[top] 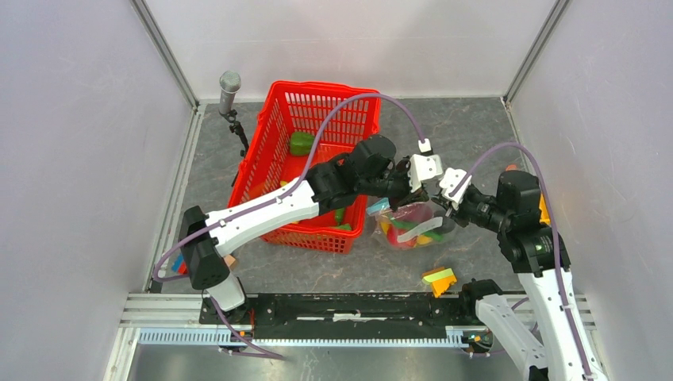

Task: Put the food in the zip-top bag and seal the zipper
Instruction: Zip the zipper food storage bag at the center of the board.

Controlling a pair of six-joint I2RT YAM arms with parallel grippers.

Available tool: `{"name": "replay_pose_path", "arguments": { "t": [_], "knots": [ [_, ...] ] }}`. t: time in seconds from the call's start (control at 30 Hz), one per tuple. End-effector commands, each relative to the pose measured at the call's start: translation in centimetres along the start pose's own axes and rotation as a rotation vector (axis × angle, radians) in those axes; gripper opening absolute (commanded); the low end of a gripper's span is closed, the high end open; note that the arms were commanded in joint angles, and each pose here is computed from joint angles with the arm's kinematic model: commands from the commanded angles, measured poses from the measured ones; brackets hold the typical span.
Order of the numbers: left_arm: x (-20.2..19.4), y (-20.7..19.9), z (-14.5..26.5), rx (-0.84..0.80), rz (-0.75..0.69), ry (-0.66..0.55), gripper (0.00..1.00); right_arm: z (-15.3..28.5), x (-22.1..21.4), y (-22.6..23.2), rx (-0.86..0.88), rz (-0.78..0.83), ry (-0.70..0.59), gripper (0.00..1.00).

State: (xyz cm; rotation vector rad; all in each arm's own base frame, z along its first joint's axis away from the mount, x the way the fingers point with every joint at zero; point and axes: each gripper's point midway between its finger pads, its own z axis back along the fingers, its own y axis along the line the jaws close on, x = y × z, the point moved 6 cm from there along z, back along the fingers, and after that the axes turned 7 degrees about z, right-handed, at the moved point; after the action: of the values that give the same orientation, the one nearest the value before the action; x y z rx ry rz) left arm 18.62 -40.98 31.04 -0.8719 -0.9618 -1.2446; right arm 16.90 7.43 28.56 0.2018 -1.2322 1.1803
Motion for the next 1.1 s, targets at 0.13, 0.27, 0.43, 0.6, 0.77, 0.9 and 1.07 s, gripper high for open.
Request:
{"name": "replay_pose_path", "arguments": {
  "t": [0.13, 0.27, 0.43, 0.6, 0.77, 0.9, 1.07],
  "knots": [
    [0.5, 0.1, 2.3, 0.072, -0.025, -0.072, 0.03, 0.6, -0.6, -3.5, -0.264, -0.079, 0.109, 0.00],
    [-0.5, 0.6, 3.4, 0.131, -0.024, -0.056, 0.04, 0.7, -1.8, -4.7, -0.366, -0.139, 0.201, 0.00],
    [-1.0, 0.8, 4.4, 0.174, -0.025, -0.013, 0.05, 1.1, -1.8, -5.6, -0.445, -0.166, 0.221, 0.00],
    [-1.6, 0.9, 5.2, 0.206, -0.011, 0.019, 0.06, 2.1, -1.3, -6.4, -0.527, -0.181, 0.229, 0.00],
    [-1.9, 0.8, 5.9, 0.232, -0.001, 0.022, 0.09, 3.2, -1.0, -7.1, -0.613, -0.200, 0.251, 0.00],
    [-2.0, 0.9, 6.5, 0.256, -0.002, 0.022, 0.09, 3.8, -0.5, -7.4, -0.644, -0.205, 0.232, 0.00],
    [-1.8, 0.9, 7.2, 0.284, 0.006, 0.005, 0.19, 4.3, -0.1, -7.8, -0.689, -0.227, 0.225, 0.00]
  ]
}}
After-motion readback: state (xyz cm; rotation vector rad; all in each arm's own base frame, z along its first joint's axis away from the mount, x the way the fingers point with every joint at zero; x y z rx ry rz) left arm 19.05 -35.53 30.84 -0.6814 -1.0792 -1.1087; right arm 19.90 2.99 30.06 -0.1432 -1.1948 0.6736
